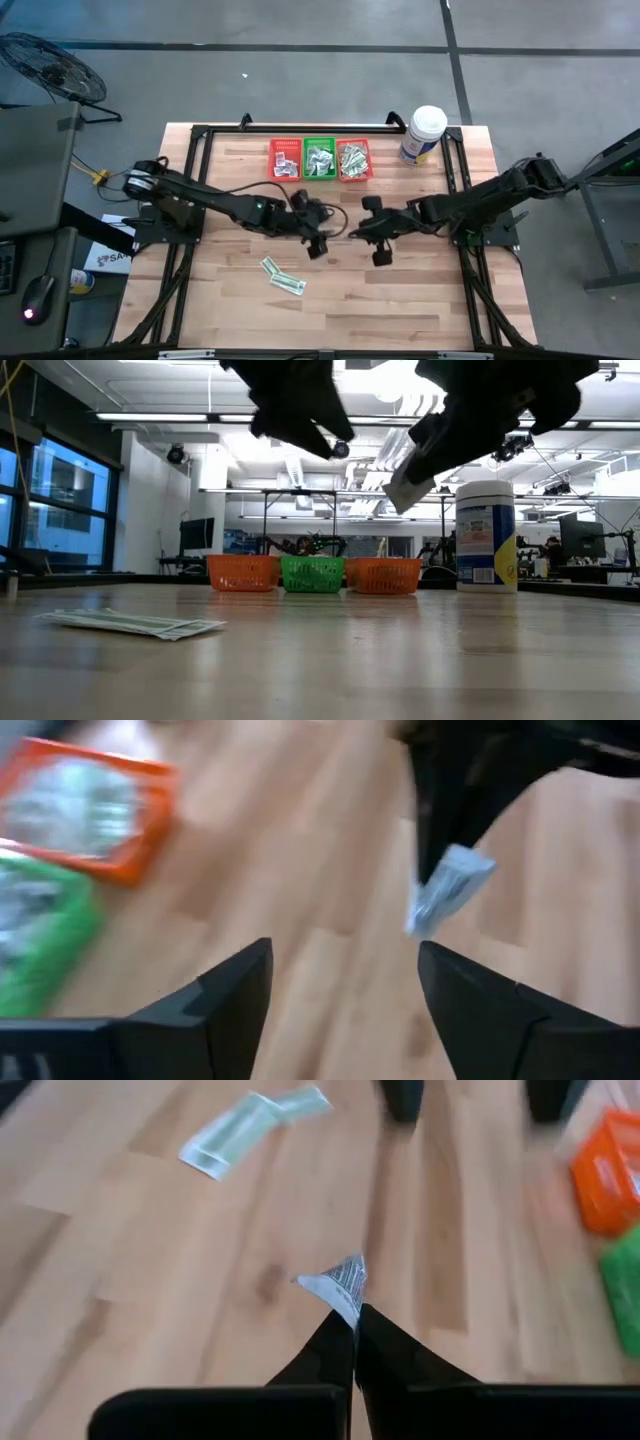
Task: Pick & Place First Aid Supplies
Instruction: Put the towelette pack into the green bin
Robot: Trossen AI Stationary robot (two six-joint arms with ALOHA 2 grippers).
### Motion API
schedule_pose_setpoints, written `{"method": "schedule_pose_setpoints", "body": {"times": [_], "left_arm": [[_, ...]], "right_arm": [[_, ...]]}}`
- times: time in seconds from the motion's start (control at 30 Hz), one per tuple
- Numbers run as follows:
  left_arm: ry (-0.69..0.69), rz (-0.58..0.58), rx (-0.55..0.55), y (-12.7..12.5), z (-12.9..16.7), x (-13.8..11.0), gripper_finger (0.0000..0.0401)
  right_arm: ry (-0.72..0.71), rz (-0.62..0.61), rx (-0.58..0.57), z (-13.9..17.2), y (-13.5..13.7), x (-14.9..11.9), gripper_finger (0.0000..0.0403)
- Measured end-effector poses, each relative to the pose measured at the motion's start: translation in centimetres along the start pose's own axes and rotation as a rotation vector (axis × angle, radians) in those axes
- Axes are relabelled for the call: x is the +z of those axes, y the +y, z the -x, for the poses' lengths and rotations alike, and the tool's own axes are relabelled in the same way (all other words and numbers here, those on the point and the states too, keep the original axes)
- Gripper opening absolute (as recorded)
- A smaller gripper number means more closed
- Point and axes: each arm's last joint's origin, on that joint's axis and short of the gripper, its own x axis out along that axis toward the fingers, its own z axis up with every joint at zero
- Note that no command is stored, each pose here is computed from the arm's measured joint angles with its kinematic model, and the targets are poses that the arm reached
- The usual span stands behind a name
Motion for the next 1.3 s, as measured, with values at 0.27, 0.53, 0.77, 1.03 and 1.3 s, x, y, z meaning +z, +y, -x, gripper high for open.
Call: {"method": "schedule_pose_setpoints", "body": {"times": [0.27, 0.53, 0.77, 1.03, 1.3], "left_arm": [[0.024, 0.016, 0.257, 2.8, 3.6, 0.1, 0.0238], [0.118, -0.003, 0.363, 7.6, 3.8, 0.9, 0.0221], [0.197, -0.063, 0.379, 13.8, 2.6, 2.3, 0.022], [0.161, -0.069, 0.286, 21.6, 2.3, 3.8, 0.022], [0.149, -0.049, 0.15, 27.4, 3.5, 3.4, 0.022]], "right_arm": [[0.008, -0.058, -0.049, 2.2, -3.0, -0.1, 0.0], [-0.042, -0.115, -0.068, 2.4, -6.5, -0.1, 0.0], [-0.137, -0.237, -0.188, 3.0, -10.8, -0.1, 0.0], [-0.101, -0.319, -0.283, 1.9, -16.9, 2.8, 0.0], [0.047, -0.51, -0.285, -1.4, -22.8, 4.1, 0.0]]}}
